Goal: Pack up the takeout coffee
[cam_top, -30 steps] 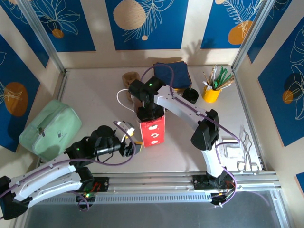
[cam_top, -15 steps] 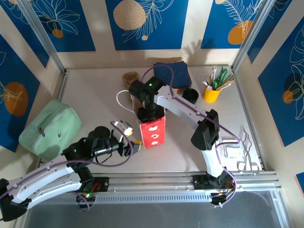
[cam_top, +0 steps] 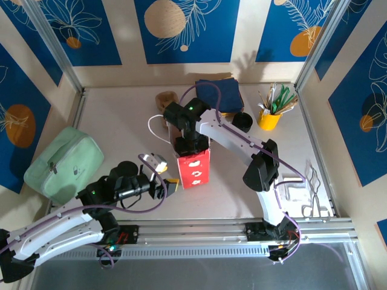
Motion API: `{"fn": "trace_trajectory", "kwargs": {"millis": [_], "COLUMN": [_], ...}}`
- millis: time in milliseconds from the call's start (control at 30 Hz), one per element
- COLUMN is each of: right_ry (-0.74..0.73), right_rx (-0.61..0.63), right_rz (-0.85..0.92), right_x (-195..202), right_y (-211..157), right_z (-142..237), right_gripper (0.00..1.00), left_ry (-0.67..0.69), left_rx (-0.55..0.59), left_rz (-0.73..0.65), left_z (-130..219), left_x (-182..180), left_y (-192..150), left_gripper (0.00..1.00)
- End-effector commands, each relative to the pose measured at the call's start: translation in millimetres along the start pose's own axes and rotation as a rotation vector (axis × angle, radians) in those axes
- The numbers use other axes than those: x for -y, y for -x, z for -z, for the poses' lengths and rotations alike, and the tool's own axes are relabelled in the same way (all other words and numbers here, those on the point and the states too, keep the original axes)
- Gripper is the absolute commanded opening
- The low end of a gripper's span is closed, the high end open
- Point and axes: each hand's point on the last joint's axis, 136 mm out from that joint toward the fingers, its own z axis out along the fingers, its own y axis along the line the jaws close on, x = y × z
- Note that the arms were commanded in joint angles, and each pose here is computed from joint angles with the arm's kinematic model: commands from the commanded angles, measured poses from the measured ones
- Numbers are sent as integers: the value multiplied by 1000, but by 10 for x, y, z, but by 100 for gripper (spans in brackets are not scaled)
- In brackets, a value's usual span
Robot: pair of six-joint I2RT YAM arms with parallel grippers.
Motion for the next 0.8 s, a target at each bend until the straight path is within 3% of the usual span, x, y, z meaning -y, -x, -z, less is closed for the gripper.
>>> {"fn": "trace_trajectory", "kwargs": {"millis": [0,767], "right_ry": [-9,-4], "right_rx": [-17,-43], "right_rz": [-23,-33], "right_x": [8,-29], "right_y": [-68,-71], "right_z": [-30,-226], "right_gripper": [63,63], "left_ry": [1,10], "left_rx": [8,3], "left_rz": [-12,-10], "left_z": [27,17], "left_x": [16,0], "left_y": [37,28], "left_gripper": [75,75]}}
